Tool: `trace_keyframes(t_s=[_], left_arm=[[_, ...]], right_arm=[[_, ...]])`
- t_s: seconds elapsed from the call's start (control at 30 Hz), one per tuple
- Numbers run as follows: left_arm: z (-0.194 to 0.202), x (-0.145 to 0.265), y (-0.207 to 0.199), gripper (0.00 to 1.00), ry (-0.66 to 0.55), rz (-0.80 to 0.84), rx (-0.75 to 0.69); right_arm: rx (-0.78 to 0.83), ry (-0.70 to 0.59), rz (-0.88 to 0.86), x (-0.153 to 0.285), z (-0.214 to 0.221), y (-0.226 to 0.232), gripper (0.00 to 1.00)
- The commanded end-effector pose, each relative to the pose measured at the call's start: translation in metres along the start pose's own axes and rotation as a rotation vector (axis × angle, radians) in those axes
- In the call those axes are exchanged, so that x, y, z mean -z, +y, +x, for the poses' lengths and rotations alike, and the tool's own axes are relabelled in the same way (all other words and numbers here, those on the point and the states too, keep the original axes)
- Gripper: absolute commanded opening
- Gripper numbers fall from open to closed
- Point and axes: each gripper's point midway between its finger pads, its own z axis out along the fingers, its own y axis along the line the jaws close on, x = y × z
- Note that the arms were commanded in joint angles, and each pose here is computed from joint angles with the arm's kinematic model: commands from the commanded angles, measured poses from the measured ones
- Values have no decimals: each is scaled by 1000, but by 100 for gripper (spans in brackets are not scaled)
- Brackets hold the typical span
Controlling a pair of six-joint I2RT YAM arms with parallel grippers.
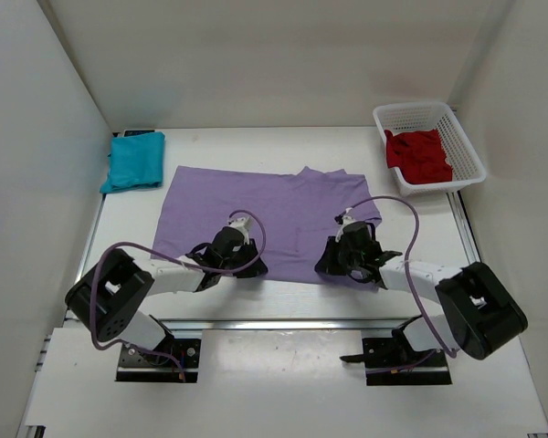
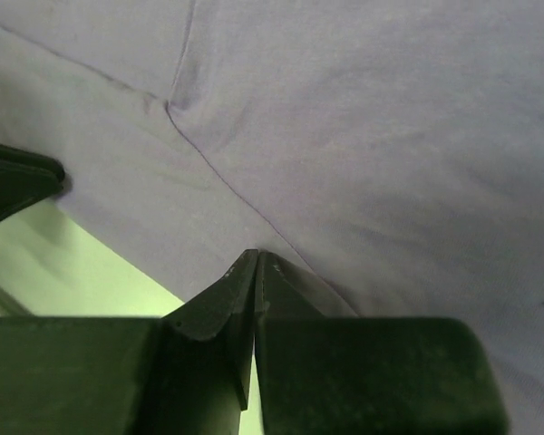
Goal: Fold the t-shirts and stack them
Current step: Fold the flattened tshirt in 1/3 of the way, then grap the side of the flattened tshirt furthest away from the robot with both arms
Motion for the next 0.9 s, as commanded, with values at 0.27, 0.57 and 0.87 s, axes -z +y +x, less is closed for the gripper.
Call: trace_keyframes(t_s=[0.27, 0.57, 0.87], left_arm=[[-14, 27, -19, 28, -23, 55, -48], [-8, 28, -33, 28, -15, 138, -38], [-8, 24, -33, 28, -1, 146, -24]], right_arm=[[44, -257, -18, 44, -134, 10, 17], [49, -322, 302, -7, -290, -101, 26], [122, -183, 463, -58, -299, -142, 46]])
